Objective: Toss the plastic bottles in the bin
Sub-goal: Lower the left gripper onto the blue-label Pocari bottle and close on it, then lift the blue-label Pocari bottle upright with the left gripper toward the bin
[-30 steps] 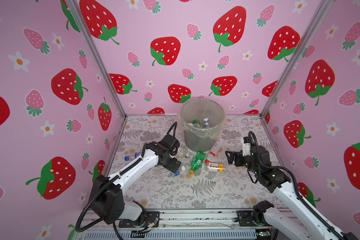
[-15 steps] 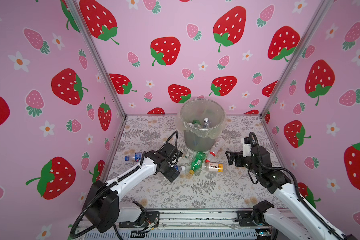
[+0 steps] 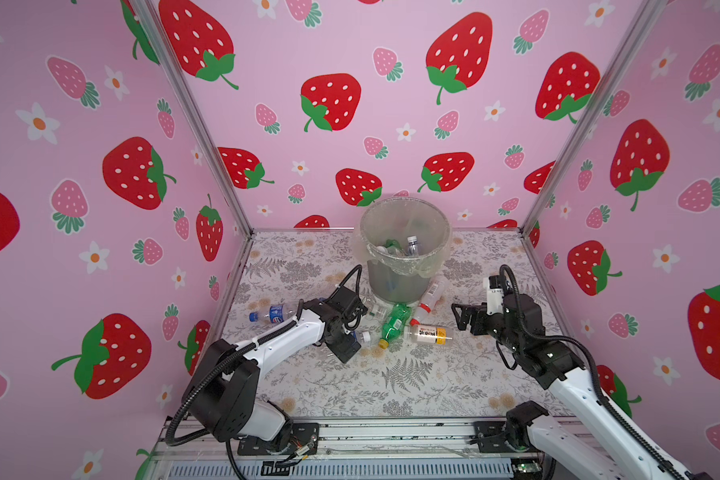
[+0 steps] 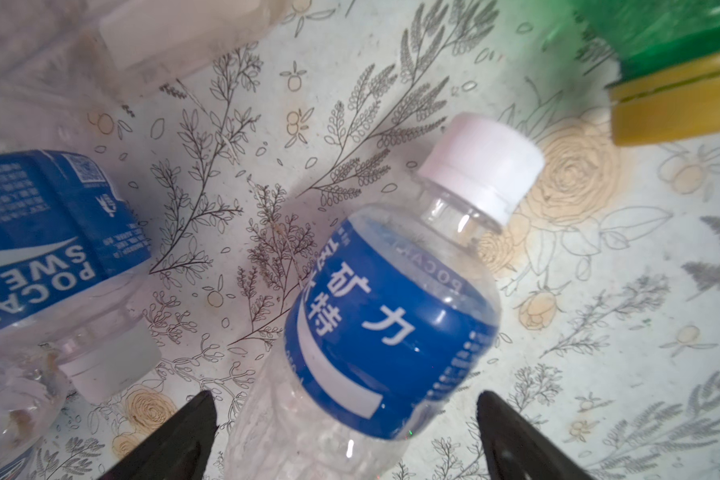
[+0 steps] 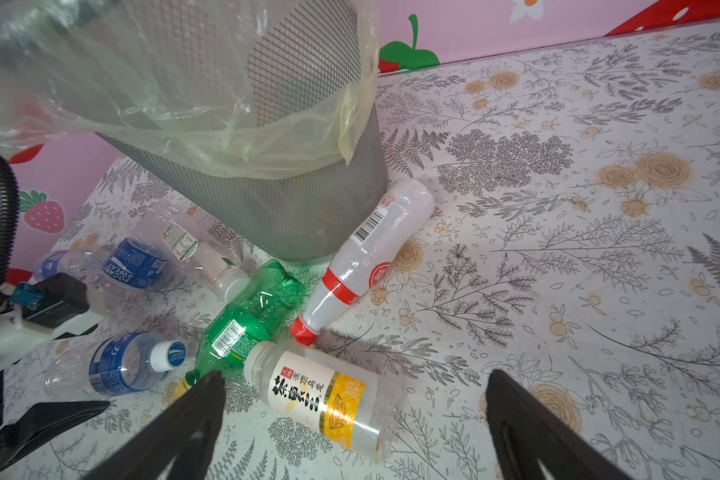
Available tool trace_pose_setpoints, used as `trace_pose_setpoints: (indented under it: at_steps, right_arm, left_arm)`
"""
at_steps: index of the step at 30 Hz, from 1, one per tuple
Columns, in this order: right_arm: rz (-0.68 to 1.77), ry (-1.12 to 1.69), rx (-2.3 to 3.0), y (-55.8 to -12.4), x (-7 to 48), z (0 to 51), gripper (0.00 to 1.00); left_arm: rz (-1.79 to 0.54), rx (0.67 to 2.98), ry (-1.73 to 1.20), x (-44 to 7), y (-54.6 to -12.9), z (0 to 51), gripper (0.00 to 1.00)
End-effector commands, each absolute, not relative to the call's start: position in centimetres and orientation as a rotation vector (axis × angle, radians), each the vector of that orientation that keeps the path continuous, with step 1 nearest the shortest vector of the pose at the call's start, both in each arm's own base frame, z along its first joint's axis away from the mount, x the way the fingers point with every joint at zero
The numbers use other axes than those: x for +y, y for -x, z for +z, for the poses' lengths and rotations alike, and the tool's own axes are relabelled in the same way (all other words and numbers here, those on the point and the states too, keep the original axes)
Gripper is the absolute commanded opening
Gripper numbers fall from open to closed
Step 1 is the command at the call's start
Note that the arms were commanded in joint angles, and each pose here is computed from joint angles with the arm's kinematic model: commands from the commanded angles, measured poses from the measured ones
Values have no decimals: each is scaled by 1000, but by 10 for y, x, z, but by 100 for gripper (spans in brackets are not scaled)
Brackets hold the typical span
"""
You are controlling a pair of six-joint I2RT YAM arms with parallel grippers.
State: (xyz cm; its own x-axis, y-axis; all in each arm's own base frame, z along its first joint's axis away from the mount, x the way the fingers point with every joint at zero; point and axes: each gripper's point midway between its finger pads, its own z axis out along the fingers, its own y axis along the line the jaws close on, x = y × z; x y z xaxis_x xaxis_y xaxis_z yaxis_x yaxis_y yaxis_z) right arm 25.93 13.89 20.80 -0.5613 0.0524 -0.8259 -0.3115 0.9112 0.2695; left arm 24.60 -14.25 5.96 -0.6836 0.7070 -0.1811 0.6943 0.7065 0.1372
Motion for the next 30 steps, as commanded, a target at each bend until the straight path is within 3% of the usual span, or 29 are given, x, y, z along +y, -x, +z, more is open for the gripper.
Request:
trace_pose_setpoints:
  at_steps: [1,5,18,21,30]
  right_arm:
    - [448,185,2092,-259,132,217,99]
    - [453,176,2090,-256,130,214,99]
    - [440,174,2098,-254,127,212,99]
    - [447,171,2103,-254,128,211,99]
    - [467,142,2089,-250,125,216,99]
  left_arm:
    - [181,2717,-1131,-134,-249,54,99]
    - [255,2786,-1109,-129,-252,48,94]
    - [173,2760,-1099,-137,-248,58,75]
    - [166,2747,-1095,-140,-248,61,57]
    - [145,2764,-1096,-146,-250,64,52]
